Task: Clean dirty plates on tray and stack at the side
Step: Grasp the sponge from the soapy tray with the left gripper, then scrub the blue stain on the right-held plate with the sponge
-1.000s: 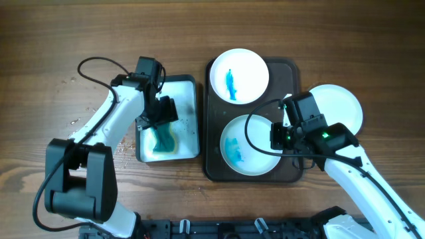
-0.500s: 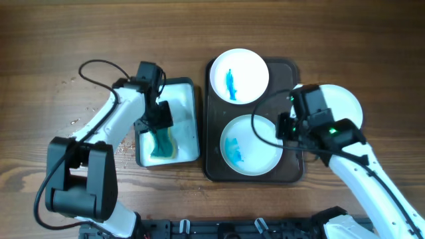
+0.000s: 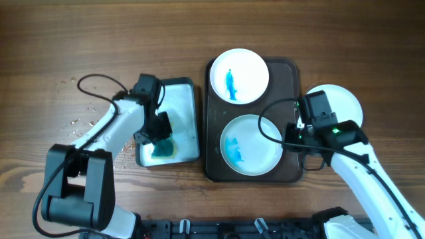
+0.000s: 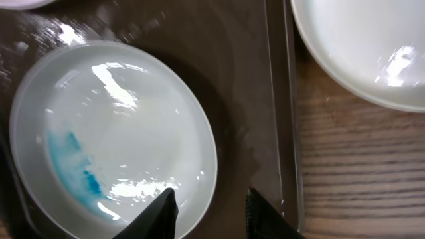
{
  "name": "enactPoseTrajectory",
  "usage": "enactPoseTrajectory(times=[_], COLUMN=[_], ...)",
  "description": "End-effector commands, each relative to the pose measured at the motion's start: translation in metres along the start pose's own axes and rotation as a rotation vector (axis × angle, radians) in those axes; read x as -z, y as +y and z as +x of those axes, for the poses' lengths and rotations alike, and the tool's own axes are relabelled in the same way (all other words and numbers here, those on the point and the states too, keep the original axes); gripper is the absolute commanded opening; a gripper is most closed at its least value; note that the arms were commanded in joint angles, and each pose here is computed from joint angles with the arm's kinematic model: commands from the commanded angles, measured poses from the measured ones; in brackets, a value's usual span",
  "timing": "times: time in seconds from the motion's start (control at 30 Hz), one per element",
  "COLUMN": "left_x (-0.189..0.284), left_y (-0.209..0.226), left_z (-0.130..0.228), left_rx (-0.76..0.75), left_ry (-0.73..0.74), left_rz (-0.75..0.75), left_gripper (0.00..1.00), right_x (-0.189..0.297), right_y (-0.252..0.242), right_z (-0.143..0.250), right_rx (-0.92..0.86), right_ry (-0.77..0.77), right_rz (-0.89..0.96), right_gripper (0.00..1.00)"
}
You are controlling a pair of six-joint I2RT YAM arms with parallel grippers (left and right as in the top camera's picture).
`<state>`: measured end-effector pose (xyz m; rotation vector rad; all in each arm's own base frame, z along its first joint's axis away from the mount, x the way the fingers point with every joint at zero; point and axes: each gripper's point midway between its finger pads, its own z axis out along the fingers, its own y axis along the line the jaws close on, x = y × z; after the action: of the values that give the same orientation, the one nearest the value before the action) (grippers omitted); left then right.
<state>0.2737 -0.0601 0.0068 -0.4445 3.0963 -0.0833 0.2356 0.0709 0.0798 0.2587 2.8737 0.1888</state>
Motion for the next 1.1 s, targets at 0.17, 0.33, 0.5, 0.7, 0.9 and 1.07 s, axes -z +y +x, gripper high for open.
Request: enactPoseTrajectory(times=[0.17, 0.33, 0.5, 0.7, 0.9, 1.07], left_x=[0.007, 0.06, 0.118, 0.172, 0.169, 0.134], left_y=[-0.002, -0.014, -0.025, -0.046, -0.078, -0.134], left_z=[-0.009, -0.03, -0.041, -0.029, -0.014, 0.003], left_rx=[0.032, -0.025, -0.049, -0.091, -0.192, -0.225], left_ry=[-0.028, -0.057, -0.129, -0.21, -0.2, -0.166], left_rz=[0.027, 0.039, 0.09, 0.229, 0.251, 0.312], left_gripper=[0.04, 0.04, 0.04, 0.04, 0.04, 0.04], right_x=[-0.017, -0.03, -0.056, -0.095, -0.096, -0.096], right_y=[0.008, 0.009, 0.02, 0.003, 0.007, 0.002], right_z=[-0.008, -0.011, -0.006, 0.001, 0.008, 0.007], right_rx=[-0.019, -0.017, 0.073, 0.044, -0.019, -0.053], right_ry=[-0.019, -0.008, 0.07, 0.157, 0.203, 0.197], right_rz=[-0.039, -0.034, -0.084, -0.018, -0.058, -0.028], right_gripper=[0.35, 0.34, 0.36, 0.29, 0.04, 0.04])
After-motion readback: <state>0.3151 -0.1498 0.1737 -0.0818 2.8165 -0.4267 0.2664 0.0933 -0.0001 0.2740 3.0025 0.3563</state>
